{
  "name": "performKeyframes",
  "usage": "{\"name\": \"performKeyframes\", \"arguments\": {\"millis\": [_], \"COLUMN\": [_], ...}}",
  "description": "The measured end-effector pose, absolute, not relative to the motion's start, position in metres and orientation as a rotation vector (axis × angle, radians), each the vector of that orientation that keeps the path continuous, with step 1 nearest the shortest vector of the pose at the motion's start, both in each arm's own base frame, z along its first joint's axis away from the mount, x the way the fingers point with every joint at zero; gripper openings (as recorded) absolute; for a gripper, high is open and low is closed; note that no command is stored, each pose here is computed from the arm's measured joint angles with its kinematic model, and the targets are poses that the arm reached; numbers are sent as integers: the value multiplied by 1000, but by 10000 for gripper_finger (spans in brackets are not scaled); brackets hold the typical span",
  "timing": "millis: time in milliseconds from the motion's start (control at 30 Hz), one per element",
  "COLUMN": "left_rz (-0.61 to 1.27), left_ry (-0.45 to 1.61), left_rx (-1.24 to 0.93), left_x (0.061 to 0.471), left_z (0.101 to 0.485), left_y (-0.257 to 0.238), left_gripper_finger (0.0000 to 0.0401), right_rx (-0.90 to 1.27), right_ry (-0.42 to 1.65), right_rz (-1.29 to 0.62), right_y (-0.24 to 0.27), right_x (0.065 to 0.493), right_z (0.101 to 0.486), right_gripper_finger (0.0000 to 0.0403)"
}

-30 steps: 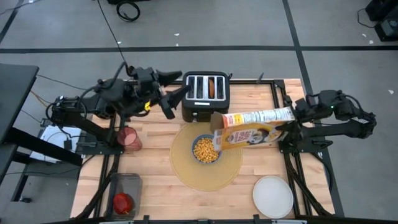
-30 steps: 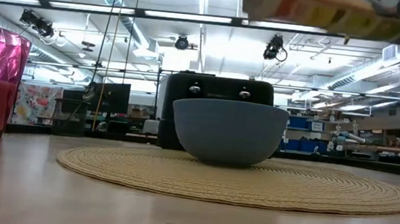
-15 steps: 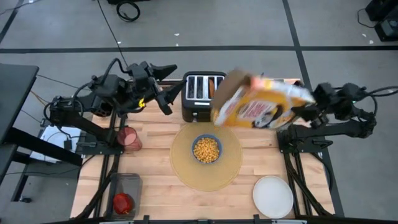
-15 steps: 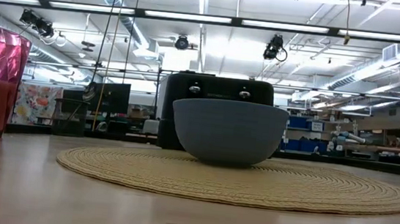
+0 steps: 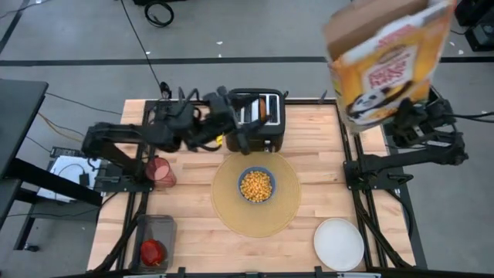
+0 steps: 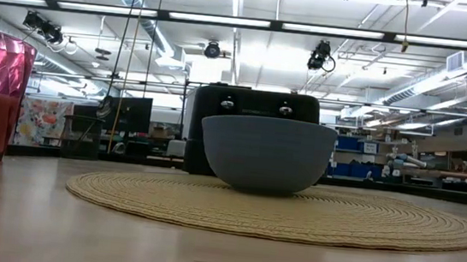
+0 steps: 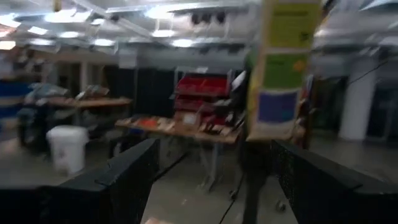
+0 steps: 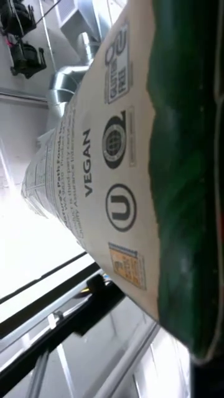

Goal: Arrange a breakfast setting
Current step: Pour the cereal into the bowl

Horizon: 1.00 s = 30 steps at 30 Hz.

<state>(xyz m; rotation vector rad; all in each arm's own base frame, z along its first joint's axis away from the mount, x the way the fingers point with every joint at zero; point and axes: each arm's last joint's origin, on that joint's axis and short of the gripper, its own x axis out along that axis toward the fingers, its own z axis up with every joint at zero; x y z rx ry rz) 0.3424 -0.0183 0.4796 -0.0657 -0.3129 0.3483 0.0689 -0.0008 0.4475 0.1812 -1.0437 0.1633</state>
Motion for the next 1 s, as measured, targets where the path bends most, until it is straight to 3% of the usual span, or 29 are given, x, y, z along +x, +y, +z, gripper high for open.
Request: {"name": "performKeyframes", "arguments": {"millis": [167, 500, 1000], "left_rz": [299, 260, 195], "left_ry": [-309, -367, -432], "left_rx": [-46, -44, -113], "left_x": [358, 344, 343], "left_z": [469, 484, 488], "left_y": [-11, 1, -2], "left_gripper_finger": [318, 318, 319], "right_rx": [200, 176, 183], "right_ry": [-1067, -1161, -1078], "right_rz": [184, 229, 204], "right_y": [-2, -1, -14], "right_x": [93, 108, 166], "right_z": [447, 448, 428], "right_gripper_finger": [228, 228, 228]}}
